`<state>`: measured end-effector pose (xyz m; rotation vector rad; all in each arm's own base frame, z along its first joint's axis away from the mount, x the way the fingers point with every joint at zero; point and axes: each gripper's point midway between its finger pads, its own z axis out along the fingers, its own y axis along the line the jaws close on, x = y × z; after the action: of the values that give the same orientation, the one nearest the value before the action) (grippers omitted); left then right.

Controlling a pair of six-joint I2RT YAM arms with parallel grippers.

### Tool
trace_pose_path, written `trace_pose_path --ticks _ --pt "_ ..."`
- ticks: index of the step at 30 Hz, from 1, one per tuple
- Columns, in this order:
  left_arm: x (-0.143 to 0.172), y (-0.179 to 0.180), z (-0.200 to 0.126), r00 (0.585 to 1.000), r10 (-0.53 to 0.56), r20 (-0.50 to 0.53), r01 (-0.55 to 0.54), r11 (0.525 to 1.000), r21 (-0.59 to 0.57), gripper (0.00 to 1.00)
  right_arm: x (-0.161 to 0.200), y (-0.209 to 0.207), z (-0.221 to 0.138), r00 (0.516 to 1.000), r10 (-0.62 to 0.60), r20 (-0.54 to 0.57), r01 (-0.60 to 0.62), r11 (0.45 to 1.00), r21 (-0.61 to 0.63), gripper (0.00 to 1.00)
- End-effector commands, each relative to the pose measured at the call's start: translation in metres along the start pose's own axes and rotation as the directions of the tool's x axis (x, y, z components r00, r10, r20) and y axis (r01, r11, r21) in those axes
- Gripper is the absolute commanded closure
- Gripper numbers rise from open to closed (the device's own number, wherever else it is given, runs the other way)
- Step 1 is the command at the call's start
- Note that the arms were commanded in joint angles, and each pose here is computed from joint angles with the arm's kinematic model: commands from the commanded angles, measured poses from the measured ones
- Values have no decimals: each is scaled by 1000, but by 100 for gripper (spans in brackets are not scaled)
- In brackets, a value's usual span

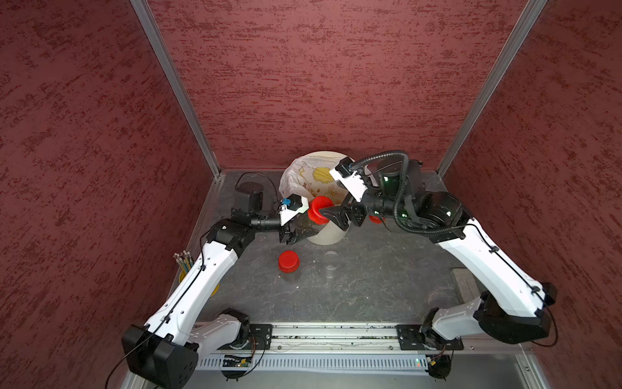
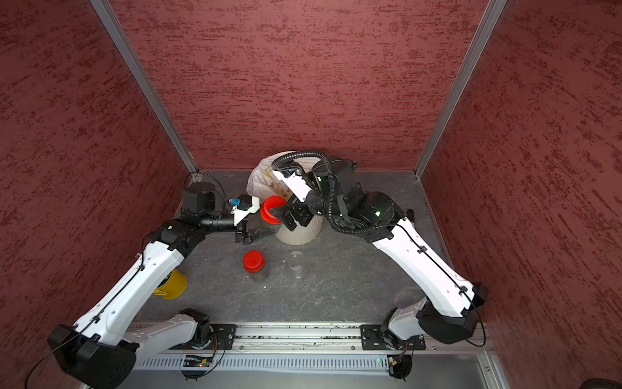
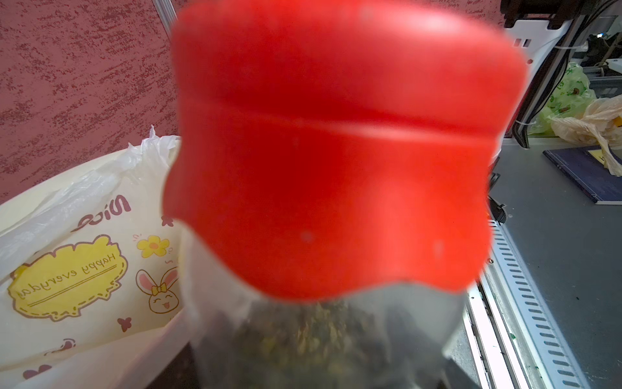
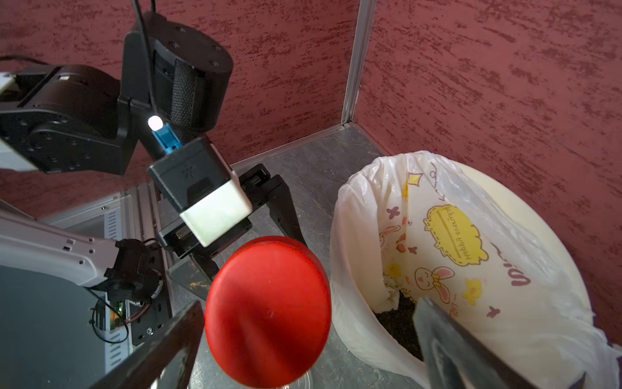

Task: Empty moldy tea leaves from jars
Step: Screw the lid onto the jar.

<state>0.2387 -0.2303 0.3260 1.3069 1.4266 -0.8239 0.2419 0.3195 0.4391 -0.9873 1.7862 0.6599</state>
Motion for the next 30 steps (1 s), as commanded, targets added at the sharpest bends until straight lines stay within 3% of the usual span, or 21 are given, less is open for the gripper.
trace_pose_path --ticks 1,17,30 --pt "-10 0 -3 999 23 25 -23 1000 -6 39 0 -3 -5 994 110 4 -110 993 52 1" --pt "-9 2 -3 1000 20 19 -19 1000 -12 38 18 18 23 984 160 -76 -156 986 59 2" --pt "-8 1 -2 1000 15 18 -15 1000 -8 38 21 20 31 985 154 -84 -149 987 54 14"
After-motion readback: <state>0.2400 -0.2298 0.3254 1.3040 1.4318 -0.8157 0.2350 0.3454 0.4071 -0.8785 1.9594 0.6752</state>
